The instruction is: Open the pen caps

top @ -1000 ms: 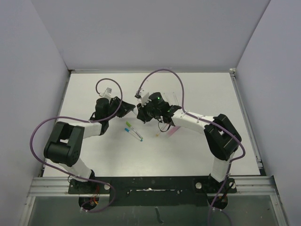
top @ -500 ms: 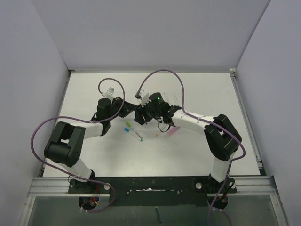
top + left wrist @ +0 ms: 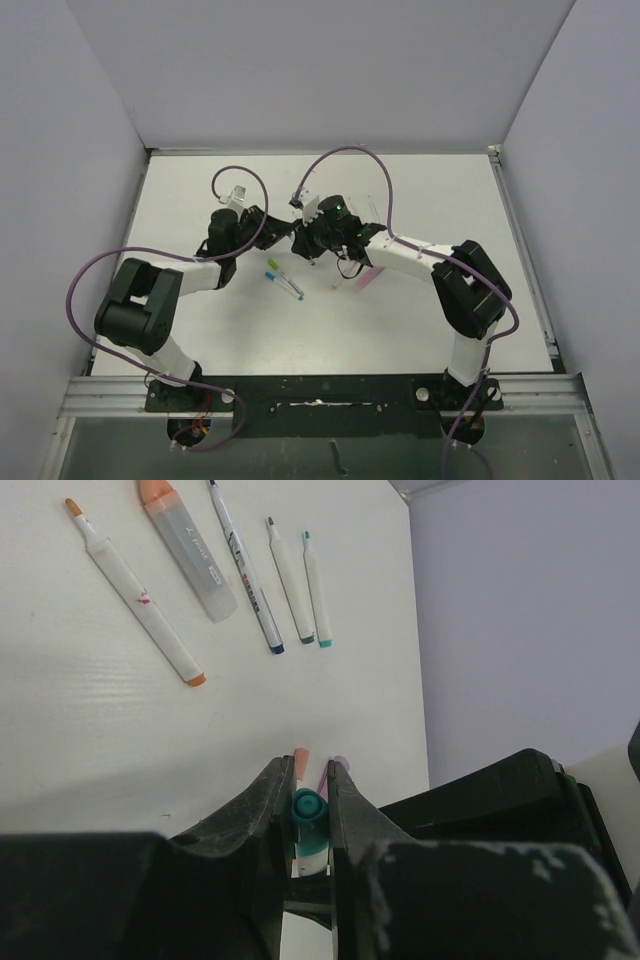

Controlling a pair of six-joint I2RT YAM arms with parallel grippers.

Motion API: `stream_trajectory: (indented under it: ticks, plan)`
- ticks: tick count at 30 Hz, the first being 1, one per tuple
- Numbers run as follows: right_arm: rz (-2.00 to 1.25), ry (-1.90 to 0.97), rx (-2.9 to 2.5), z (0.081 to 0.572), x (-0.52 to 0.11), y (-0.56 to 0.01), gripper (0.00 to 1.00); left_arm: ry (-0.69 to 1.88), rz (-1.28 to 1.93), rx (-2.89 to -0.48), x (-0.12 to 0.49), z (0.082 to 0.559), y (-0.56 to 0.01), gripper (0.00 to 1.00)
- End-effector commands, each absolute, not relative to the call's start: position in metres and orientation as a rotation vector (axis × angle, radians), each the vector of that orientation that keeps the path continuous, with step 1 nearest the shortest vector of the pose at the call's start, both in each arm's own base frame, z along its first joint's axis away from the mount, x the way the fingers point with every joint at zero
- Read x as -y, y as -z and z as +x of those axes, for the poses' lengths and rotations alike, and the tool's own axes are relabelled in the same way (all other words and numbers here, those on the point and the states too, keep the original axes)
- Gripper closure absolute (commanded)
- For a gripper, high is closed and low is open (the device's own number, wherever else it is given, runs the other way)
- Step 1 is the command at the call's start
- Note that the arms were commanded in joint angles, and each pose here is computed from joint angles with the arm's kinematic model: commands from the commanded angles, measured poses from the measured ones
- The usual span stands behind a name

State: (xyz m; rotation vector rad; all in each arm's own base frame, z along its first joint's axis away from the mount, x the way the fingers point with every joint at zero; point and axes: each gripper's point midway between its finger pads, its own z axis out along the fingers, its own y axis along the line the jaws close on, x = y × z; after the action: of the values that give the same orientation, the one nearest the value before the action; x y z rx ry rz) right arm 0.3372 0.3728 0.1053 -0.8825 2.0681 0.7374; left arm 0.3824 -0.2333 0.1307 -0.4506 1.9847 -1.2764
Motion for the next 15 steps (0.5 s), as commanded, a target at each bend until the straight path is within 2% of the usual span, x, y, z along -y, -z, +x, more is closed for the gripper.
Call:
stream_trajectory:
  ticks: [1,5,15]
  plan:
    - [-0.869,-0.800,-1.971,0.347,-0.390,-0.134,1.00,1.344,-0.334,-1.847,0.244,0.385,-0.178,1.00]
    - [-0.869,-0.803,-1.983,0.342,-0.384,-0.134,1.00,1.294,-0.351,-1.833,0.231,0.394,-0.181,1.00]
    - [-0.884,-0.778,-2.084,0.314,-0.349,-0.112,1.00,1.116,-0.501,-1.766,0.139,0.455,-0.185,1.00]
